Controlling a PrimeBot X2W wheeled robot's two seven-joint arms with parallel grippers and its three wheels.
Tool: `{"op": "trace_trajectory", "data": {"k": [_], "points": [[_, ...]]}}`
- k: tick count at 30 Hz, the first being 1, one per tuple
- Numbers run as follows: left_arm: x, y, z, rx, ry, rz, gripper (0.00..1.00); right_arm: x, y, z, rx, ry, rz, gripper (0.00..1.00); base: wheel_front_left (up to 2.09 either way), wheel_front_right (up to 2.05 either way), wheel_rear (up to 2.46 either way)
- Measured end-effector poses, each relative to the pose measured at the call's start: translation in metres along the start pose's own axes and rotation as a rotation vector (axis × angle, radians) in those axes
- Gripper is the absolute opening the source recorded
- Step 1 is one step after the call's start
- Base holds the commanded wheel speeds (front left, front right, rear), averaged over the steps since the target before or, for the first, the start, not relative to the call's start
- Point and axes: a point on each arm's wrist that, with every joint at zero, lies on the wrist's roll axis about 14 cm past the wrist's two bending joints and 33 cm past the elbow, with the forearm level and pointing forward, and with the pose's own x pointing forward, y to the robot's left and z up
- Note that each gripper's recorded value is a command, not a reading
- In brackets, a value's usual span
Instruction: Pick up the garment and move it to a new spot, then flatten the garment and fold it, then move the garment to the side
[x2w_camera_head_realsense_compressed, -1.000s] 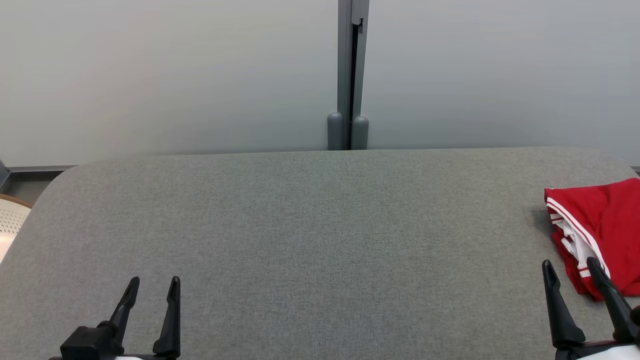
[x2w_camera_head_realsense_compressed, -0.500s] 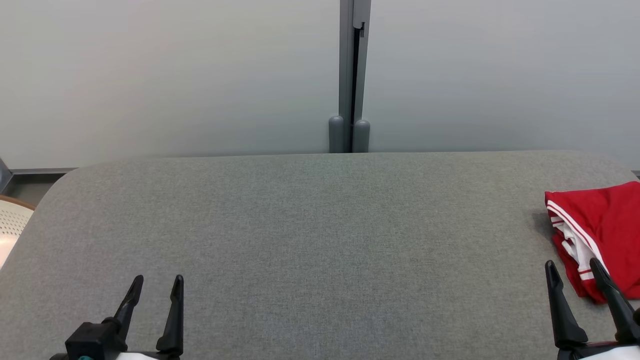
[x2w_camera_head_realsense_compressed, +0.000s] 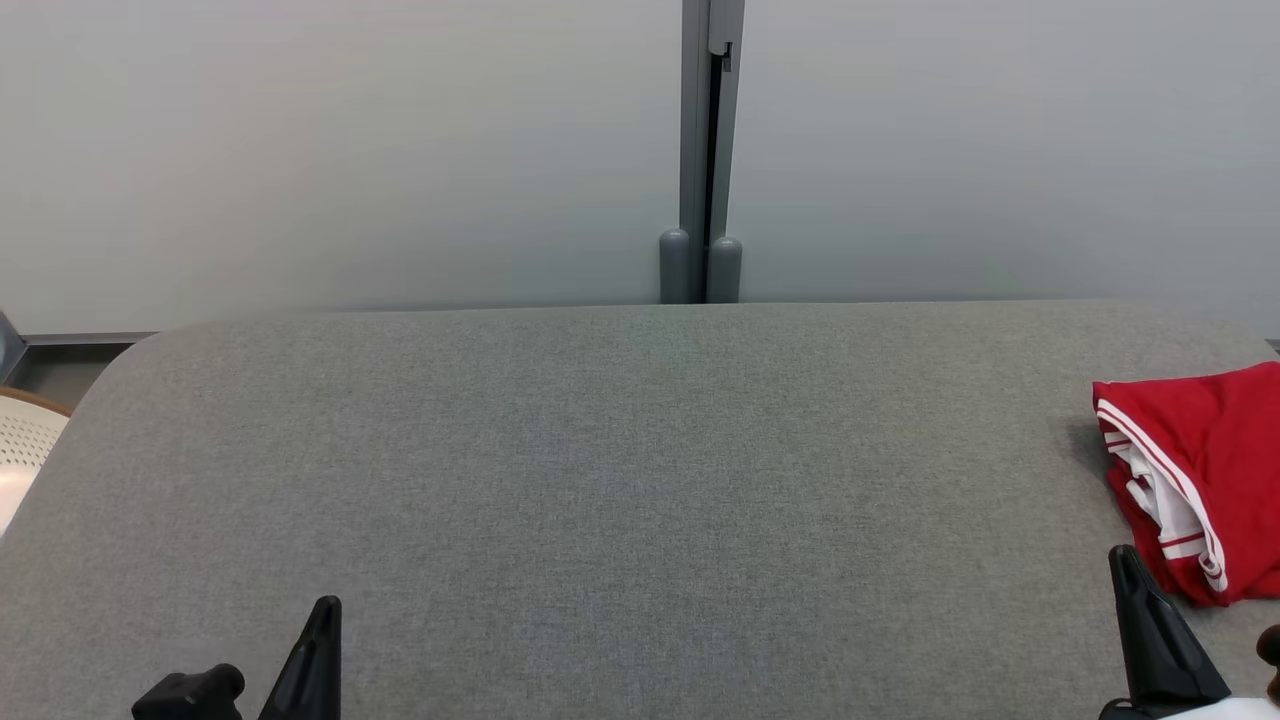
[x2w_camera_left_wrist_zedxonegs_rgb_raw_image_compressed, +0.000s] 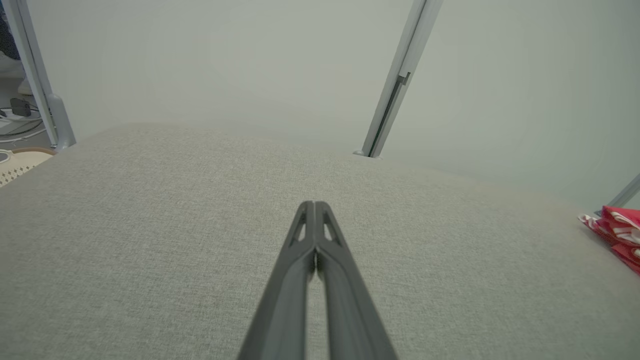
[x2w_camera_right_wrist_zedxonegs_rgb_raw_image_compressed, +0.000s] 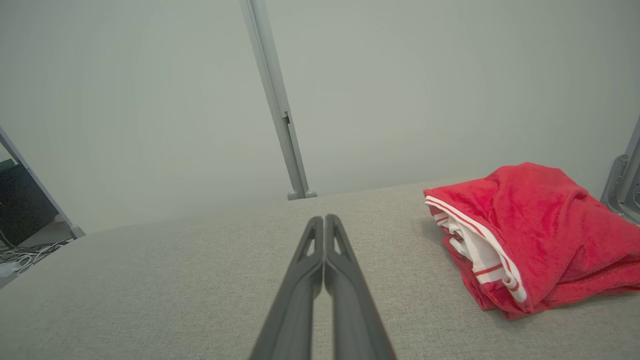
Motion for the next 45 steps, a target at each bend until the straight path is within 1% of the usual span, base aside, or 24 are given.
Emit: {"op": "trace_trajectory", "data": {"k": [16,17,35,45], "points": [[0.016,0.005,0.004,-0.264,0.022,0.028,0.0,0.013,-0.005,-0.002,0.287,-0.013,-0.008,0.0,0.0,0.0,0.0],[0.016,0.005,0.004,-0.264,0.022,0.028,0.0,0.013,-0.005,-0.002,0.287,-0.013,-0.008,0.0,0.0,0.0,0.0],[0.031,0.005,0.008,-0.533,0.031,0.033,0.0,0.026,-0.013,-0.002,0.567,-0.034,-0.024,0.0,0.0,0.0,0.0],[0.038,0.004,0.01,-0.65,0.03,0.028,0.0,0.032,-0.016,-0.001,0.695,-0.046,-0.027,0.0,0.0,0.0,0.0]]}}
